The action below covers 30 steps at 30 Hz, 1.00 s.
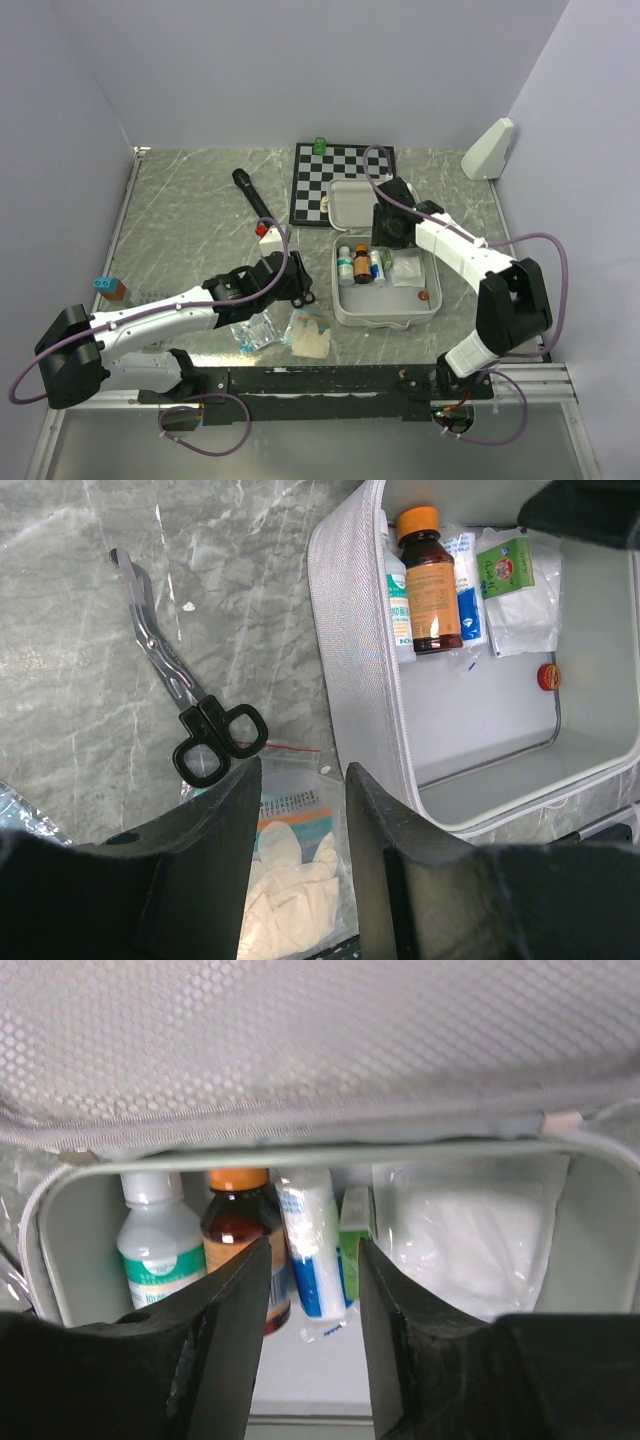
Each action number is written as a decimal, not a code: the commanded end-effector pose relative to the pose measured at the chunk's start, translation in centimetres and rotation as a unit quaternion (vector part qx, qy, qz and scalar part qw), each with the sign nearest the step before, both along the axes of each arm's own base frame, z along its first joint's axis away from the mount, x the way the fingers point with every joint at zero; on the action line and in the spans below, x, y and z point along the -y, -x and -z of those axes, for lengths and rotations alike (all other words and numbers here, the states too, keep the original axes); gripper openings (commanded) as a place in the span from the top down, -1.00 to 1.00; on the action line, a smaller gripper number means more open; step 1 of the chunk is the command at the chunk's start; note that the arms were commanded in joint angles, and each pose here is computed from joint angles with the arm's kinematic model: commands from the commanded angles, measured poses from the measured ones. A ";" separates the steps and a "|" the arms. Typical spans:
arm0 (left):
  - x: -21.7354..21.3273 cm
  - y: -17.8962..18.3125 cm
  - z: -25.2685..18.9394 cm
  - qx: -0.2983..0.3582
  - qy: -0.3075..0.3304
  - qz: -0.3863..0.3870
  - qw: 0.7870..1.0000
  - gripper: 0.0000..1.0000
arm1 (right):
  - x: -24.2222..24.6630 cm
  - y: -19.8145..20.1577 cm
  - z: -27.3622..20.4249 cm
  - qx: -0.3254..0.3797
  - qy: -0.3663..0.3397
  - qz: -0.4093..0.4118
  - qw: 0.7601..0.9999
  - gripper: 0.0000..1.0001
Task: Organize the medicine kit
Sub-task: Adjust the medical item in the medicine box.
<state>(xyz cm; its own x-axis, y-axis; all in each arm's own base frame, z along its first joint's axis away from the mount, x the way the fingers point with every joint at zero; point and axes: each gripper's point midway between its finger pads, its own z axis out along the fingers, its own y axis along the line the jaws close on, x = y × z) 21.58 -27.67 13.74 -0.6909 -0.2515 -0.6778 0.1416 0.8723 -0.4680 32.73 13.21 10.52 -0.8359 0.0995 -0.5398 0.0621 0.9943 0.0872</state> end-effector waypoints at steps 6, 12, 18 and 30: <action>-0.3 -0.3 -1.2 0.015 0.017 -0.007 1.000 0.11 | 0.3 0.1 0.5 -0.036 0.023 -0.014 0.999 0.11; 0.0 -0.4 -1.2 0.017 0.013 -0.003 1.000 0.11 | 1.0 0.5 1.2 -0.047 0.039 -0.012 0.998 0.16; 0.0 -0.5 -1.4 0.021 0.013 -0.002 1.000 0.11 | 1.4 0.4 2.1 -0.060 0.050 -0.011 0.997 0.21; -0.3 -0.6 -1.6 0.026 0.008 -0.005 1.000 0.10 | 1.6 0.2 2.7 -0.066 0.049 -0.005 0.997 0.59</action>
<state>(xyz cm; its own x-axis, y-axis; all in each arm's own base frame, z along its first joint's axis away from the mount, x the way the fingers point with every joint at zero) 21.60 -27.57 14.08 -0.6840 -0.2481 -0.6860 0.1514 0.8717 -0.4662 32.40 11.49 7.76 -0.8968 0.0367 -0.4409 0.0543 0.9982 -0.0273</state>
